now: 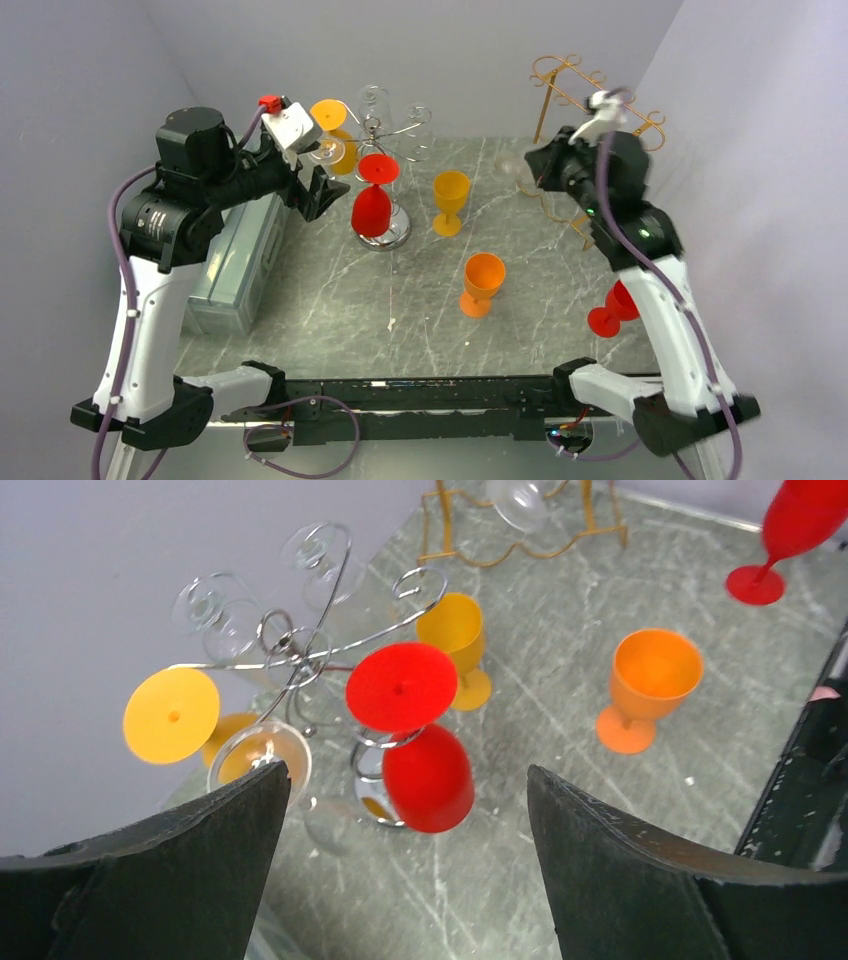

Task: Place the wine glass upside down on the wine glass rack
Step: Pick up the wine glass at the center of the board, then turn the wine glass upside down at the wine rack.

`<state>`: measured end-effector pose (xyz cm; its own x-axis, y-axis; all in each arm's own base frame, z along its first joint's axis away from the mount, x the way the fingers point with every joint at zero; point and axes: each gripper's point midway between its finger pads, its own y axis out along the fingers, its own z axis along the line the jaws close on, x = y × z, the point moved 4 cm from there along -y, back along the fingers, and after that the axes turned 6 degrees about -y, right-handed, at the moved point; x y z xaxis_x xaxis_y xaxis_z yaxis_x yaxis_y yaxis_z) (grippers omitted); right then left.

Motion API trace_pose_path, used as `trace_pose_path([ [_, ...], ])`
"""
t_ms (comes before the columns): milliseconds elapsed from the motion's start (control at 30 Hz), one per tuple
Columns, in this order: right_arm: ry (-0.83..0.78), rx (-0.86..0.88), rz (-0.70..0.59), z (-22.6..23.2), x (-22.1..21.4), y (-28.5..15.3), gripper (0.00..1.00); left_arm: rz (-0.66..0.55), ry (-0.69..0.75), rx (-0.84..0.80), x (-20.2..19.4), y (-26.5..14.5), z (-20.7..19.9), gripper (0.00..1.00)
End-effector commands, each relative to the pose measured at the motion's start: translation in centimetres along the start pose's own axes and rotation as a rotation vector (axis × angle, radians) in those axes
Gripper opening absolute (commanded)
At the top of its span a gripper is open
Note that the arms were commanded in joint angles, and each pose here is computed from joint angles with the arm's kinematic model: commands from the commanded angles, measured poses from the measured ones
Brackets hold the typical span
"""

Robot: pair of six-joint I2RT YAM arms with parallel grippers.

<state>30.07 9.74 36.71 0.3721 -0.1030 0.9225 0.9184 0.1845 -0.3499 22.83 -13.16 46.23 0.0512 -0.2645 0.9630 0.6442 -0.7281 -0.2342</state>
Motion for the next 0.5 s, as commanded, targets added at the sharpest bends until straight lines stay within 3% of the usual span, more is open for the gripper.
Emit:
trace_pose_path([
  [0,0.070,0.445,-0.380,6.3,10.1,-8.3,0.00,-0.107,-0.044,-0.106,3.0,0.8,-0.9,0.94],
  [233,0.135,0.761,-0.494,10.5,14.2,-11.4,0.00,-0.109,-0.103,-0.221,4.4,2.6,-1.1,0.96],
  [467,0.146,0.859,-0.501,13.5,14.6,-10.4,0.00,-0.107,-0.122,-0.251,4.4,6.0,-1.6,1.00],
])
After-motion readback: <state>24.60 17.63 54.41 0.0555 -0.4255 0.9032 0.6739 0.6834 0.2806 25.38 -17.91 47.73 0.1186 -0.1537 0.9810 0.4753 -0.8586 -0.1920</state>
